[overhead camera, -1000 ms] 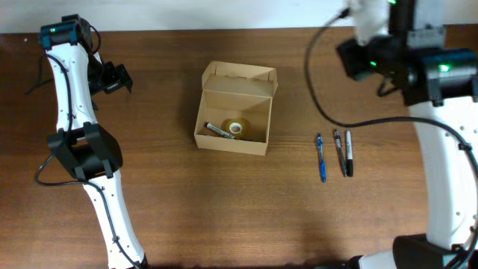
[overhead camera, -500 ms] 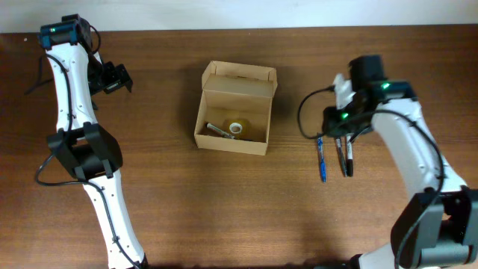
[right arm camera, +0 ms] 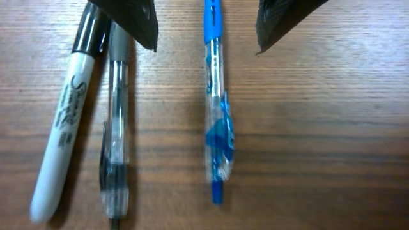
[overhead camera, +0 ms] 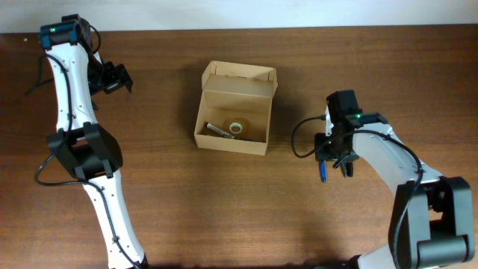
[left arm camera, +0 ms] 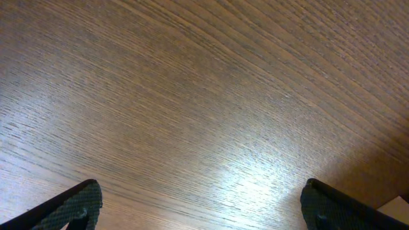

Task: Pack container
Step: 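Grasp the blue pen on the table with the right gripper, then carry the blue pen into the box and release it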

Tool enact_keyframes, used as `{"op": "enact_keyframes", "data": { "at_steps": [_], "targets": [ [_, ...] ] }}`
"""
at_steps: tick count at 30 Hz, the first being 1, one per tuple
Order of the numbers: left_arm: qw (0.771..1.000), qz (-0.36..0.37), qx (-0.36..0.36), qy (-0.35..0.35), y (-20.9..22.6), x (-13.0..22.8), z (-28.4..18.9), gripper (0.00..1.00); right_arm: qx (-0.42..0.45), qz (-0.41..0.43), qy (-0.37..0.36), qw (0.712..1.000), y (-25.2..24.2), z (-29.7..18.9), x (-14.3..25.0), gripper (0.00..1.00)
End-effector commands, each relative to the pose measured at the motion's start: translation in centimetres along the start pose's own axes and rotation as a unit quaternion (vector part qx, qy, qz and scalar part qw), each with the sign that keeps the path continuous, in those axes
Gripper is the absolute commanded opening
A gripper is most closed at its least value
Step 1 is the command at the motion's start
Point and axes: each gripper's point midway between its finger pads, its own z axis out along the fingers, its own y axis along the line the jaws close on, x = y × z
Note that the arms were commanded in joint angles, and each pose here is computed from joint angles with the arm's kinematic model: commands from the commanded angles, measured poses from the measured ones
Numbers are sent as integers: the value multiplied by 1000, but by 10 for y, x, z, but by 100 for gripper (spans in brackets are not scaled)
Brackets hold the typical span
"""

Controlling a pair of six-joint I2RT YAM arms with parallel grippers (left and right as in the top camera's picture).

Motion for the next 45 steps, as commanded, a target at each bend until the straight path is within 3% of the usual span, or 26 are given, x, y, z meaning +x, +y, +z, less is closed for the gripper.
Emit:
{"op": "enact_keyframes", "data": {
  "at_steps": [1, 6, 11, 12, 13, 14, 18, 21, 27, 30, 35, 39, 45],
  "targets": [
    [1000, -1, -7, 4, 4, 0, 5, 100, 14, 15, 20, 1000, -4, 14, 8, 49],
    [1000, -1, -7, 4, 4, 0, 5, 100, 14, 23, 32, 999, -4, 28, 9, 35],
    [1000, -1, -7, 4, 4, 0, 5, 100, 16, 31, 38, 999, -3, 41, 9, 32],
    [1000, -1, -7, 4, 4, 0, 5, 100, 17, 31, 40, 999, -3, 43, 9, 25],
    [1000, -1, -7, 4, 4, 0, 5, 100, 17, 31, 42, 998, -4, 44, 10, 10],
    [1000, -1, -7, 4, 4, 0, 5, 100, 15, 31, 43, 998, -3, 45, 10, 4],
    [1000, -1, -7, 4, 4, 0, 5, 100, -1, 26, 30, 999, 3, 37, -1, 4],
    [1000, -1, -7, 4, 4, 0, 5, 100, -51, -28, -6, 998, 22, 11, -28, 4],
    [1000, -1, -7, 4, 4, 0, 5, 100, -114, -162, -113, 974, 57, -100, -104, 4],
    [1000, -1, -7, 4, 4, 0, 5, 100, -119, -249, -162, 947, 75, -154, -122, 4],
    [1000, -1, -7, 4, 4, 0, 5, 100, -103, -413, -239, 873, 124, -211, -132, 4],
    [1000, -1, -7, 4, 4, 0, 5, 100, -103, -516, -255, 811, 170, -212, -121, 4],
    [1000, -1, -7, 4, 4, 0, 5, 100, -115, -630, -213, 738, 228, -166, -96, 4]
  ]
}}
